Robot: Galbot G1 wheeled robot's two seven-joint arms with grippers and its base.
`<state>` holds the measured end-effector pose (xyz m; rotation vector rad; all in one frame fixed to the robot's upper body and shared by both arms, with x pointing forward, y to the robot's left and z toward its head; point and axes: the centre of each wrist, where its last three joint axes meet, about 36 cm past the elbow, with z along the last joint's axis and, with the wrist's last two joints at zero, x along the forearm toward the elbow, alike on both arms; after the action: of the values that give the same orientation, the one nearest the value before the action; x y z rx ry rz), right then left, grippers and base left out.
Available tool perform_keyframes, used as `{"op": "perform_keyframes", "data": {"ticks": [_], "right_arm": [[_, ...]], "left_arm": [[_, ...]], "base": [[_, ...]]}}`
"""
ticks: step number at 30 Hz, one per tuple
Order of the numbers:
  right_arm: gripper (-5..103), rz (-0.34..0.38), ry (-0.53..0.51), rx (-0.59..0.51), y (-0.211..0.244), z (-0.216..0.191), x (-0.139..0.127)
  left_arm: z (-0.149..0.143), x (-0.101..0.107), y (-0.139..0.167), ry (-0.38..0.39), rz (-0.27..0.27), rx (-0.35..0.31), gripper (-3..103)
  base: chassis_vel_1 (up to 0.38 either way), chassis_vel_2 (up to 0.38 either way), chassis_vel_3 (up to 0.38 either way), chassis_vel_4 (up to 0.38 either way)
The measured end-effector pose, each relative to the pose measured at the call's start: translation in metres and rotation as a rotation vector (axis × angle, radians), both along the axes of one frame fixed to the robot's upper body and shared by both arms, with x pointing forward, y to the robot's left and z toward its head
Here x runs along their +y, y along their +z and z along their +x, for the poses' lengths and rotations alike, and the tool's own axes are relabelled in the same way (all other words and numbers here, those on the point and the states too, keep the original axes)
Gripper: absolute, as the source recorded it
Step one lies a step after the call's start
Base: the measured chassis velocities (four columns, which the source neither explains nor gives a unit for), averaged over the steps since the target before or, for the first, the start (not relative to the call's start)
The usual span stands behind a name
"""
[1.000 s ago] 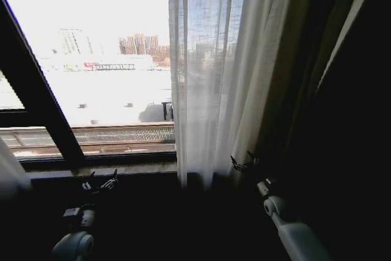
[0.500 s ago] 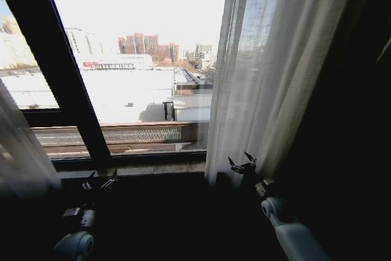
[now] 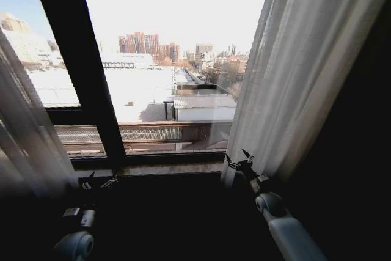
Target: Open the curtains by pulling them apart, changing their state from closed to fully open.
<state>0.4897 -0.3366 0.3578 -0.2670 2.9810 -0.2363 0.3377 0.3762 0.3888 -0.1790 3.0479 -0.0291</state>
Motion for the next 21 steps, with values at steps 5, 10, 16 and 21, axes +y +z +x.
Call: {"op": "perform_keyframes", "data": {"ticks": [5, 10, 16, 21], "right_arm": [[100, -0.004, -0.032, 0.012, -0.005, 0.019, -0.001], [100, 0.027, -0.018, 0.004, -0.007, 0.029, 0.006], [100, 0.042, 0.044, 0.005, -0.007, 0.033, 0.013], [100, 0.036, 0.057, 0.021, -0.005, 0.033, 0.015]], "left_arm": [[0.000, 0.000, 0.000, 0.000, 0.000, 0.000, 100], [0.000, 0.000, 0.000, 0.001, 0.000, 0.000, 100], [0.000, 0.000, 0.000, 0.001, 0.000, 0.000, 100], [0.000, 0.000, 0.000, 0.000, 0.000, 0.000, 100]], "base": [[-0.036, -0.031, 0.027, 0.020], [0.000, 0.000, 0.000, 0.000], [0.000, 0.000, 0.000, 0.000], [0.000, 0.000, 0.000, 0.000]]}}
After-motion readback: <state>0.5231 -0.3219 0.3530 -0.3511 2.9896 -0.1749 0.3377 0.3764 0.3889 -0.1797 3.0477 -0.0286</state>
